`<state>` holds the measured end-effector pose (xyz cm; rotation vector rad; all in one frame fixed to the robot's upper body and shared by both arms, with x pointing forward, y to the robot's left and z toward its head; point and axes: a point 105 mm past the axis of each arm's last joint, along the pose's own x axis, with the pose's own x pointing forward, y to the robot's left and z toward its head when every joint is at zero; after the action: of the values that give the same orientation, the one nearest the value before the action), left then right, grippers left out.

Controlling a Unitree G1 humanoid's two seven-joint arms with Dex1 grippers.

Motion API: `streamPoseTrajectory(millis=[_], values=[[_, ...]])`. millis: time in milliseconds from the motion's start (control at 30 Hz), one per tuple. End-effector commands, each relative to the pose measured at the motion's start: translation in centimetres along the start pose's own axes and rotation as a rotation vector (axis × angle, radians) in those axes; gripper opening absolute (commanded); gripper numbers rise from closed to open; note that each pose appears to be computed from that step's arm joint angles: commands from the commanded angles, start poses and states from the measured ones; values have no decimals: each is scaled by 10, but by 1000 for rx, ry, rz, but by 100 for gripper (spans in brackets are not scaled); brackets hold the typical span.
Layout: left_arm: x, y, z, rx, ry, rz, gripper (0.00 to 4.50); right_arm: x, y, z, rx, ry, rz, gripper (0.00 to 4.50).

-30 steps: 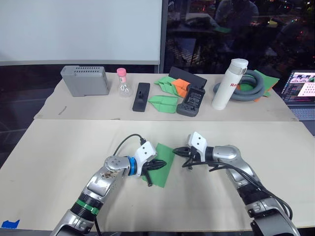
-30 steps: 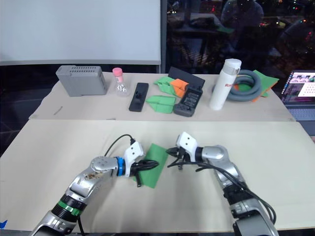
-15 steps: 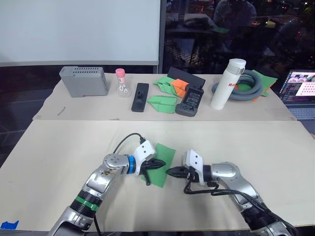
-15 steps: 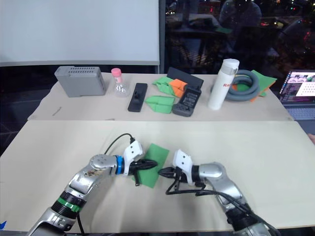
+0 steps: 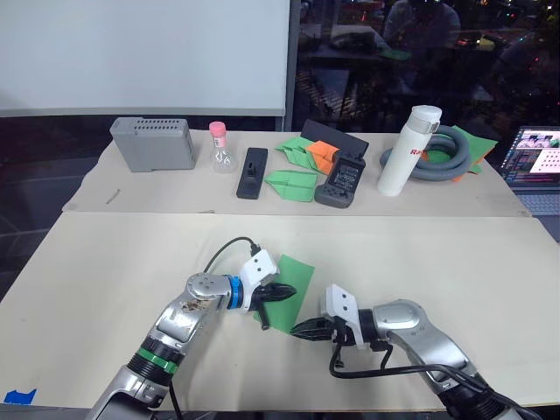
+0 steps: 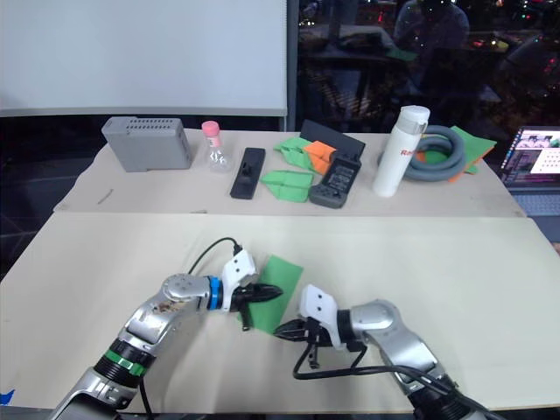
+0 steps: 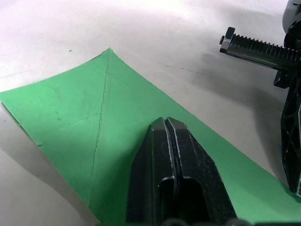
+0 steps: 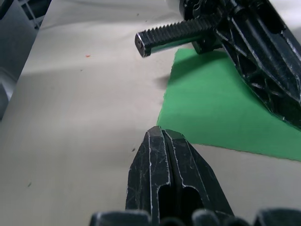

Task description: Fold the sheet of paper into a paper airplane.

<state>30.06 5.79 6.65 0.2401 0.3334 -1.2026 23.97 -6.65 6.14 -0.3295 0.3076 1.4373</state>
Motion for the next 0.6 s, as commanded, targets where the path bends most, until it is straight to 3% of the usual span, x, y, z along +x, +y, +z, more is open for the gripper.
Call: streamPoseTrajectory(millis=[33, 300, 500, 600], values=[[-13, 4, 0, -57, -15, 9, 0, -17, -4, 21, 17, -44, 3, 1], [-55, 18, 46, -113, -181, 39, 0, -54, -2, 37, 78, -28, 25, 1], [-58, 33, 18, -80, -61, 100, 0, -68, -15, 33, 60, 24, -55, 1], [-48, 33, 14, -74, -54, 85, 0, -70, -17, 35, 53, 25, -79, 1]])
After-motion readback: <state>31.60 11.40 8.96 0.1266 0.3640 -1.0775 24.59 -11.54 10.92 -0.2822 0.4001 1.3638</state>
